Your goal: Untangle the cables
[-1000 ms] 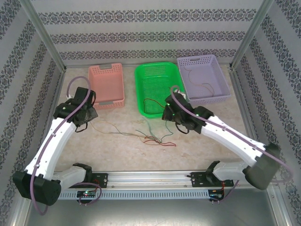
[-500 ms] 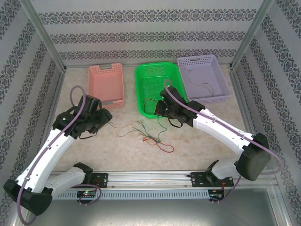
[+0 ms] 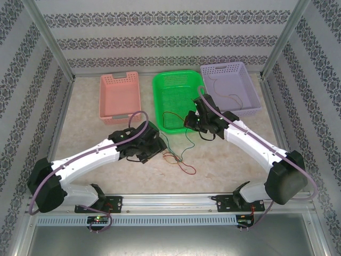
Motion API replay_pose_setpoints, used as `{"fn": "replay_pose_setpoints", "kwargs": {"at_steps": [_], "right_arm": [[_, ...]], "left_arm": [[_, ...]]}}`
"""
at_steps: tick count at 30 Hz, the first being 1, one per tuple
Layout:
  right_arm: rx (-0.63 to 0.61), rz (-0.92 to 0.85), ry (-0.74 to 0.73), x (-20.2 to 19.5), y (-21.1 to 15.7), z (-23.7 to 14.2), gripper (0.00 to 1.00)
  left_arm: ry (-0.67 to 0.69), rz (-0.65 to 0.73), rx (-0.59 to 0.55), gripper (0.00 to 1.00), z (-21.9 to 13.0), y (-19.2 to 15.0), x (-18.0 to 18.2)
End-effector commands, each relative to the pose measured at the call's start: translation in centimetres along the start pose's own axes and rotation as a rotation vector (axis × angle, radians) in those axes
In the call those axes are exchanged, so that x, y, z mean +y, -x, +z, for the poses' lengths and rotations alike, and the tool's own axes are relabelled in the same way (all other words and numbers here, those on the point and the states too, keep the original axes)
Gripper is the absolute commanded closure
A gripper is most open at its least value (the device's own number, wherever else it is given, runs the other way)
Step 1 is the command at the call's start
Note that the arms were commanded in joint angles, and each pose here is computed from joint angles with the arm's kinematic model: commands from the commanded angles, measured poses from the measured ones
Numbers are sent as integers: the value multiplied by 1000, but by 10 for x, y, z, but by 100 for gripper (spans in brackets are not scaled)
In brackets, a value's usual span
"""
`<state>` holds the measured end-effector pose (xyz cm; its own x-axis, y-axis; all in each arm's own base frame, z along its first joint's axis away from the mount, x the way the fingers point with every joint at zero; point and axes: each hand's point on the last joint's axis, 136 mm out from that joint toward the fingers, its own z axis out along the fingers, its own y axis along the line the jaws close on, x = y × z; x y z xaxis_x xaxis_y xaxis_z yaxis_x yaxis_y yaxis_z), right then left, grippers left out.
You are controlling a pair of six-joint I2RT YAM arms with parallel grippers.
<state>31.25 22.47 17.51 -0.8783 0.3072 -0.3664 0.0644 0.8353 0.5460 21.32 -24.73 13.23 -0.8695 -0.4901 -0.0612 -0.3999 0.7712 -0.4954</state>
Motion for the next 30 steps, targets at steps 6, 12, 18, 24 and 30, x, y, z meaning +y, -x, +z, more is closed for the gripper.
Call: {"fn": "replay_pose_setpoints", "kwargs": {"at_steps": [6,12,18,24,30], "right_arm": [[58,-16,23,-3,-10,6,100],[55,-10,22,-8,-7,2,100],[9,23,-48,-42,8,-17,100],[-114,155,-226,-124,33,-62,100],[-236,250,-337,-170,54,-98,100]], "left_arm": [[-56,104,-125,34,18,23,-41],[43,151,-152,57,41,31,-27],[169,176,-285,100,17,56,6],[317,93,-366,100,-19,81,82],[395,-5,-408,100,-42,98,137]]}}
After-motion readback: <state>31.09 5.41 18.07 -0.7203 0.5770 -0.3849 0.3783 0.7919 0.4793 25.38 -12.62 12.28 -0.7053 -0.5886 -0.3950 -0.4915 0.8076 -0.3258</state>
